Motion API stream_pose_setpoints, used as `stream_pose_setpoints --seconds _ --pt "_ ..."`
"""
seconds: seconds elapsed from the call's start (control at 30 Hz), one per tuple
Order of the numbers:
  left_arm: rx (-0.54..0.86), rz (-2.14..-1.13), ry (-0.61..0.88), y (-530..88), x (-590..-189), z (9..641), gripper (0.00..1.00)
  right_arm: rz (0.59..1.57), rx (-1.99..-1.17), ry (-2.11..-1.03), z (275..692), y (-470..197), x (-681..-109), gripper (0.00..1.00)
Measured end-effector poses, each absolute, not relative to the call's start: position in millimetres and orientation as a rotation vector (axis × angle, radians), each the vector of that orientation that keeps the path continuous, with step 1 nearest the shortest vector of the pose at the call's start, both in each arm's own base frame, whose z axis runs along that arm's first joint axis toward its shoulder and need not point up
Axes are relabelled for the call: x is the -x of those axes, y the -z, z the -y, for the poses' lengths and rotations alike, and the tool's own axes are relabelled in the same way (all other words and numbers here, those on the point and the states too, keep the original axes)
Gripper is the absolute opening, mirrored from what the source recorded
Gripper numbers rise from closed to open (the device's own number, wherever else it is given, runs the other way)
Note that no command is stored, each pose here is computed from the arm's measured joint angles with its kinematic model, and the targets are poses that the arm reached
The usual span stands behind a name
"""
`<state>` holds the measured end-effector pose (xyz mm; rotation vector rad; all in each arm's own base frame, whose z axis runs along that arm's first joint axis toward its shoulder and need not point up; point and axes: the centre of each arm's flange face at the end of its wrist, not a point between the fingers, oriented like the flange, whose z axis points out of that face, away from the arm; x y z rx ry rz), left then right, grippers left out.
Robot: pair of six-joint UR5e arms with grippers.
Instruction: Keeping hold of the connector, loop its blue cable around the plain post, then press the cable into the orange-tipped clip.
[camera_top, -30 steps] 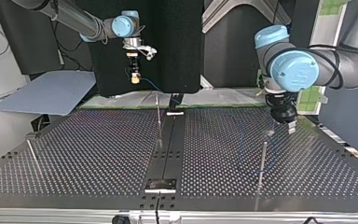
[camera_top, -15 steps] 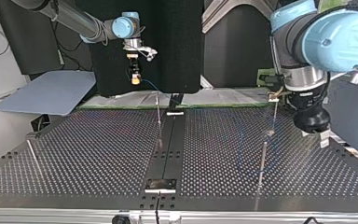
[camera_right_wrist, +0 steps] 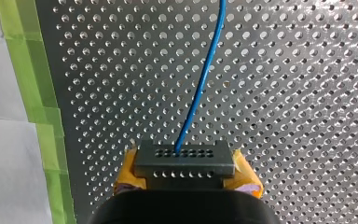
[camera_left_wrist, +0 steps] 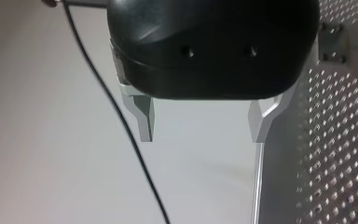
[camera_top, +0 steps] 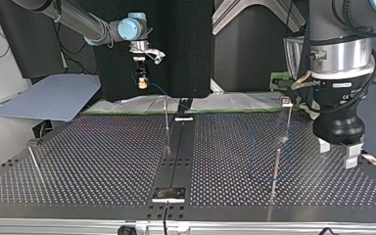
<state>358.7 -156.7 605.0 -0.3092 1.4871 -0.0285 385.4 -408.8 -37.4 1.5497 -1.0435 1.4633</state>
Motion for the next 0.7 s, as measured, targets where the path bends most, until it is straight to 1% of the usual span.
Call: stream_pose_setpoints --seconds 0.13,0.27,0.5,0.7 --pt "0.256 -1.531 0.039 -607 -368 166 1.00 1.043 -1.550 -1.464 409 37 -386 0.00" --pt "0.236 -1.569 0.023 -606 -378 171 1.00 1.043 -1.550 -1.463 409 37 -386 0.00" --pt "0.247 -1.639 -0.053 -599 -396 172 1.00 1.044 -1.551 -1.464 408 37 -386 0.00" --pt "0.233 -1.744 -0.116 -571 -412 173 1.00 1.046 -1.551 -1.465 408 37 -386 0.00"
